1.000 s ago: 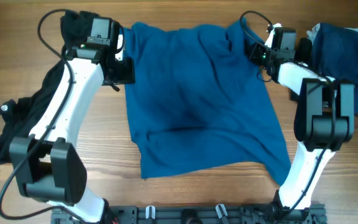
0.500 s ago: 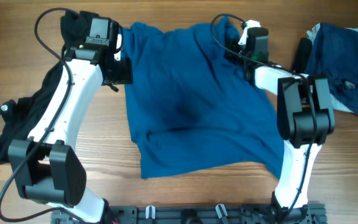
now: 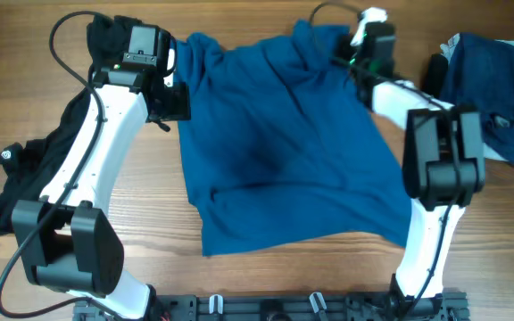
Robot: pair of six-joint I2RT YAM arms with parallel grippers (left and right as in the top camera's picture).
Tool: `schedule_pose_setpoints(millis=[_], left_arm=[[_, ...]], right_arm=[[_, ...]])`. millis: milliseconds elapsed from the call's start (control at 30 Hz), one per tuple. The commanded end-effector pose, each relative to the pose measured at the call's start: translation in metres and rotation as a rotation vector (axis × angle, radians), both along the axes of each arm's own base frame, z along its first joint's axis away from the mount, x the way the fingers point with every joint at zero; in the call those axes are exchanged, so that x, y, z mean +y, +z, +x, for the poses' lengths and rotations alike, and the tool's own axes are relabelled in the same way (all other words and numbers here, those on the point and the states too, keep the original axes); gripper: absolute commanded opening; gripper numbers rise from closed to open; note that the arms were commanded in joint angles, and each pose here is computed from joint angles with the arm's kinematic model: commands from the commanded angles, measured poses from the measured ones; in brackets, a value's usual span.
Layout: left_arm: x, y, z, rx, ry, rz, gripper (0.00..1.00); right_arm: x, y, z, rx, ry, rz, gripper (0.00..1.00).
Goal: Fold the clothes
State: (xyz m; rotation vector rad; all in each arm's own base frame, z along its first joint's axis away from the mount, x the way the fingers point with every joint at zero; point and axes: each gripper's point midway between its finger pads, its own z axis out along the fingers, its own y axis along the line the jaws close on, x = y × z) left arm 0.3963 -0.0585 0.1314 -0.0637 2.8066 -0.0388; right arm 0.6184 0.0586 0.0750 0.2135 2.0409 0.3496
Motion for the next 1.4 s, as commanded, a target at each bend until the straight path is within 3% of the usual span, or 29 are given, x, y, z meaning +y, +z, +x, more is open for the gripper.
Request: schedule_pose_setpoints(millis=[0,33,67,267,433,600,867,967,1133,1233,1367], left_arm=[[0.008,0.009,0.005,-0.042,0.027,0.037,0.56],[0.009,0.010,0.006,-0.048,0.030,0.043,0.56],[0.011,0.010,0.008,-0.056,0.033,0.050,0.57],[0.039,0.015,0.029,-0.128,0.084,0.095,0.63],[0.069,-0.006,0.069,-0.197,0.073,-0.034,0.64],[0.074,-0.057,0.095,-0.187,0.038,-0.168,0.65],[0.053,-0.106,0.109,-0.162,-0.023,-0.228,0.64],[0.055,-0.115,0.110,-0.155,-0.018,-0.219,0.56],[0.064,-0.119,0.107,-0.138,0.019,-0.180,0.05],[0.067,-0.121,0.101,-0.109,0.043,-0.184,0.04],[0.068,-0.122,0.100,-0.103,0.045,-0.185,0.04]], right_arm=[[-0.013,0.037,0.022,-0.098,-0.010,-0.013,0.32],[-0.013,0.043,0.025,-0.112,-0.002,-0.007,0.79],[-0.012,0.052,0.028,-0.128,0.014,0.000,0.99],[-0.003,0.068,0.023,-0.053,0.115,0.044,1.00],[0.019,0.075,-0.028,0.147,0.273,0.040,1.00],[0.020,0.088,-0.092,0.364,0.293,0.055,1.00],[0.029,0.145,-0.138,0.362,0.353,0.079,1.00],[0.034,0.149,-0.147,0.374,0.376,0.101,1.00],[0.029,0.129,-0.170,0.513,0.345,0.095,0.90],[0.033,0.116,-0.197,0.637,0.354,0.100,0.88],[0.057,0.096,-0.241,0.812,0.397,-0.017,0.90]])
